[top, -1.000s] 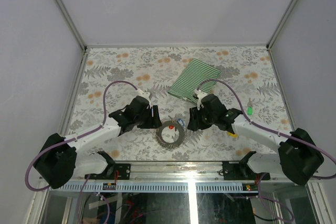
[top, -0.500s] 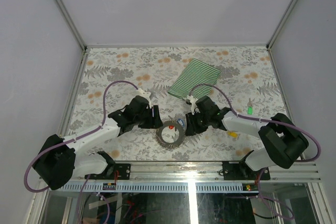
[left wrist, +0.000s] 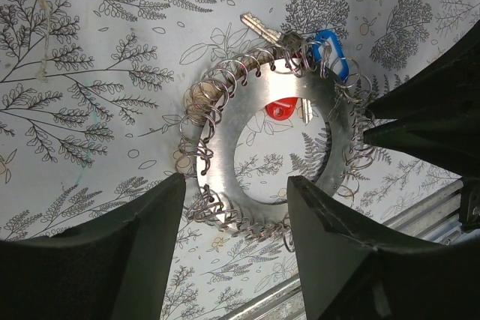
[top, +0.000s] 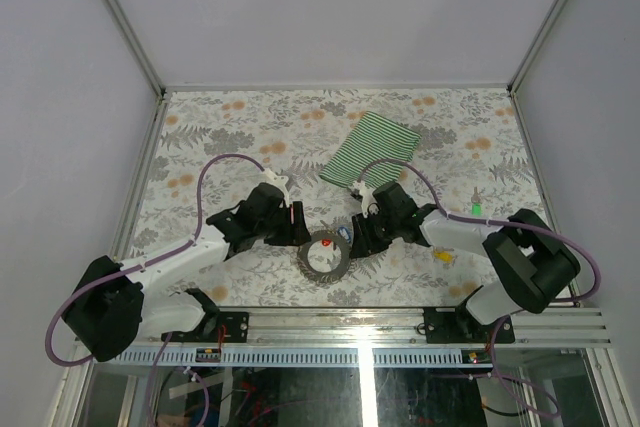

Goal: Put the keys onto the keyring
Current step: Pick up the keyring from the center of the board.

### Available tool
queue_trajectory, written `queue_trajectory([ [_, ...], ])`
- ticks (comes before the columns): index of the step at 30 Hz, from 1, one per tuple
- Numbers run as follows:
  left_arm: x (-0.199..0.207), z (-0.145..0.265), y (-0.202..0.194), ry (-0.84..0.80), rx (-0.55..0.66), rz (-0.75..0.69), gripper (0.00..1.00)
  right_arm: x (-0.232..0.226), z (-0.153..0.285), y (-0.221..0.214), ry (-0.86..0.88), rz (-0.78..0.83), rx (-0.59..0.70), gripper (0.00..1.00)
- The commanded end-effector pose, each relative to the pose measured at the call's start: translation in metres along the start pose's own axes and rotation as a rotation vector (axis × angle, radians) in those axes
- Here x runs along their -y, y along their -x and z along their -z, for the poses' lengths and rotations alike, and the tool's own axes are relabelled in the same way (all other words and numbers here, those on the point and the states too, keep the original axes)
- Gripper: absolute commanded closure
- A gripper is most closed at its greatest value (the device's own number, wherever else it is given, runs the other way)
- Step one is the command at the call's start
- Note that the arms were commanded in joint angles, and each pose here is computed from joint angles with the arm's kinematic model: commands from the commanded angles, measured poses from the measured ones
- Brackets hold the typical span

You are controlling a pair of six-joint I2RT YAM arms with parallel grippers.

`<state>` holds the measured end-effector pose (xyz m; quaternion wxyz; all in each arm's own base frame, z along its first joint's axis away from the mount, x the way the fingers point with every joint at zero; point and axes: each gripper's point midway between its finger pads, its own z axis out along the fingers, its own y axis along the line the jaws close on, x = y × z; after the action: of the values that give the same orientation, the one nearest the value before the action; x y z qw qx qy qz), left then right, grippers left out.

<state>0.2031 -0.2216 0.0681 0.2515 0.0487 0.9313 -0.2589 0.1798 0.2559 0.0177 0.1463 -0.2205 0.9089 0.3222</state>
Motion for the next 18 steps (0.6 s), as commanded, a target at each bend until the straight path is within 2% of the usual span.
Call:
queue_trajectory([
  [1,0.016,0.001,0.015,-0.052,0.048,-0.019,0.43,-0.003,-0.005,0.003,0.039,0.016,0.006,0.66],
  [7,0.019,0.006,0.020,-0.051,0.063,-0.023,0.43,-0.009,0.005,0.007,0.050,0.041,0.033,0.86],
  [9,0.021,0.010,0.025,-0.053,0.082,-0.030,0.43,-0.013,0.009,0.010,0.060,0.068,0.052,0.99],
  [15,0.037,0.026,0.047,-0.094,0.156,-0.063,0.43,-0.034,0.022,0.019,0.152,0.136,0.089,1.00],
  [18,0.047,0.041,0.061,-0.128,0.219,-0.084,0.38,-0.046,0.037,0.031,0.170,0.183,0.151,1.00],
])
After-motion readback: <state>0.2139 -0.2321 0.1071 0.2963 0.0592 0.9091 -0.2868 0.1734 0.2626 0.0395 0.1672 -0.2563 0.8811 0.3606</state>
